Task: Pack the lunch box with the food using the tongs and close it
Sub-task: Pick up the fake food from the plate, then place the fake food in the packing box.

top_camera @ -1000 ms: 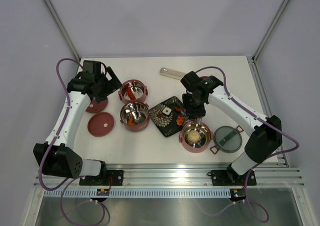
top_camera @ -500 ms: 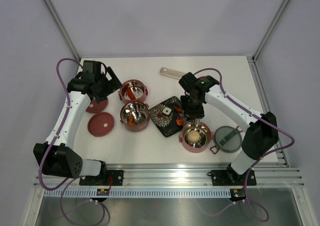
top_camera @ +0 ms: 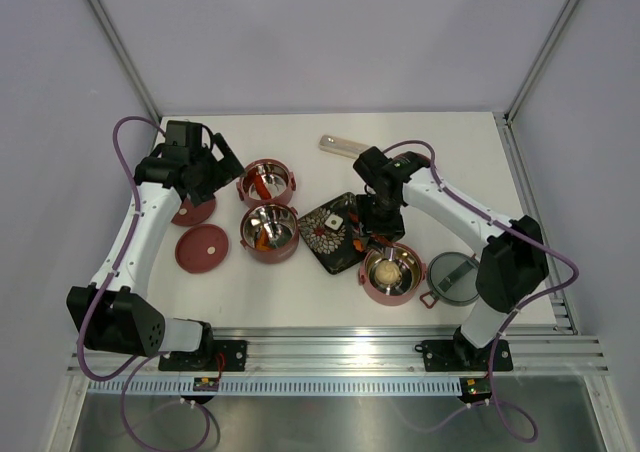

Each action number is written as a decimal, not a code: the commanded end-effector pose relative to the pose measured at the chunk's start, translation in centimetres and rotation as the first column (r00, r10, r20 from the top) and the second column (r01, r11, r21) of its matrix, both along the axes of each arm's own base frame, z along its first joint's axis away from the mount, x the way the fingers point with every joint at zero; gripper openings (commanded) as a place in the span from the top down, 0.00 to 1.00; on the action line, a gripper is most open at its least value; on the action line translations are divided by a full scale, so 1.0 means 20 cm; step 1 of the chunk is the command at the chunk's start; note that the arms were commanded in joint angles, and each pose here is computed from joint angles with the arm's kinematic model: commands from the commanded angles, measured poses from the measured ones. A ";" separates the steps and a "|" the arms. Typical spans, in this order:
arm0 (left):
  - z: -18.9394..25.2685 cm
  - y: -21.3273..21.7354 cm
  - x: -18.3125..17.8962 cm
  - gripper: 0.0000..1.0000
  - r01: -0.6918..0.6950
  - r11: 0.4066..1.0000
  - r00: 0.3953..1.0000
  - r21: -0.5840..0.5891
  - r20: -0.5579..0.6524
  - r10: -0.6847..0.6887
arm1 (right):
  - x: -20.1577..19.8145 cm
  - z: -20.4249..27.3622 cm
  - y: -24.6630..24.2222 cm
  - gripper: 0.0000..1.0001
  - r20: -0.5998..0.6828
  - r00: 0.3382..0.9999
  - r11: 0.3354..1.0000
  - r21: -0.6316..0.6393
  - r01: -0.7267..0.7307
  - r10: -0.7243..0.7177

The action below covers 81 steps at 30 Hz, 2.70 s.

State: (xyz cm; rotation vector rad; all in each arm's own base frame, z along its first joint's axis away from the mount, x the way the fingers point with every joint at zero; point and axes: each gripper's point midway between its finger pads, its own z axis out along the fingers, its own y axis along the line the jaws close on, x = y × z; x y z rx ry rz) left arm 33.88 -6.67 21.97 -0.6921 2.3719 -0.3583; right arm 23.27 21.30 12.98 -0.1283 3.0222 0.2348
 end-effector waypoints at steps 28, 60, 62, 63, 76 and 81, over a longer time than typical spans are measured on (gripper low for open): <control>0.03 0.00 0.09 0.01 -0.008 1.000 0.998 -0.008 0.054 0.008 | 0.02 0.18 0.06 0.85 0.043 0.994 0.995 0.006 -0.102 0.102; 0.01 0.01 0.08 0.01 -0.009 1.000 0.999 -0.007 0.045 0.010 | 0.07 0.42 0.08 0.96 0.132 0.985 0.992 0.045 -0.120 0.113; 0.00 0.01 0.08 0.01 -0.011 1.000 0.999 -0.008 0.042 0.011 | 0.09 0.45 0.09 0.96 0.147 0.983 0.991 0.057 -0.122 0.112; 0.00 0.01 0.08 0.01 -0.011 1.000 0.999 -0.008 0.041 0.011 | 0.09 0.47 0.10 0.96 0.150 0.982 0.990 0.064 -0.125 0.114; 0.00 0.01 0.08 0.01 -0.008 1.000 0.999 -0.006 0.041 0.009 | 0.12 0.70 0.44 0.96 0.243 0.945 0.943 0.195 -0.268 0.219; 0.03 0.03 0.07 0.01 -0.007 1.000 0.999 0.004 0.039 0.007 | 0.07 0.70 0.62 0.96 0.247 0.919 0.901 0.237 -0.365 0.307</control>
